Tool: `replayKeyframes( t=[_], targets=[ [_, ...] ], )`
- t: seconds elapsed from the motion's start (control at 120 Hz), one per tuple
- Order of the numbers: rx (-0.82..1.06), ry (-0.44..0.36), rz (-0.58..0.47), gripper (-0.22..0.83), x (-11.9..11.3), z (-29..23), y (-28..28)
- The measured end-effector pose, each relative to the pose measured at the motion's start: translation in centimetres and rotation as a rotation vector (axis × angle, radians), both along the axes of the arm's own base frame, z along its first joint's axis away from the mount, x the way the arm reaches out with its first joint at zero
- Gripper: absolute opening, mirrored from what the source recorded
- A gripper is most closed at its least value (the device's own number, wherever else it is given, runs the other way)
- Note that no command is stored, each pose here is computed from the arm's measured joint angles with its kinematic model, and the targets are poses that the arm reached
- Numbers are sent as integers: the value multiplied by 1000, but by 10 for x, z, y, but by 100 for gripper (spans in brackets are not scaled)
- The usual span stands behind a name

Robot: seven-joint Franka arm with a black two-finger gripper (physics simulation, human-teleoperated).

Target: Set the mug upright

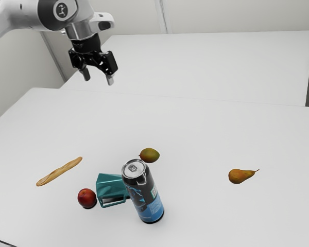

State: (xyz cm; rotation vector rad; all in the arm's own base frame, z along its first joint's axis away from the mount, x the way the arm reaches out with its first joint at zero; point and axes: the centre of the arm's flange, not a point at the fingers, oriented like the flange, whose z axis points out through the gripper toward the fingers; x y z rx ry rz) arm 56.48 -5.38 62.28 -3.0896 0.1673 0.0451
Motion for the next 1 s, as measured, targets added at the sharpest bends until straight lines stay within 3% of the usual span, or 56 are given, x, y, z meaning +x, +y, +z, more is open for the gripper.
replayKeyframes(
  t=[0.333, 0.458, 0.742, 1.0],
  targets=[
    [-12, 2, 15, 62, -10, 7, 4],
    [-65, 47, 34, 62, -20, -9, 7],
    [-265, 83, 170, 62, -84, -72, 41],
    [-496, 89, 290, 62, -117, -148, 70]
  ],
)
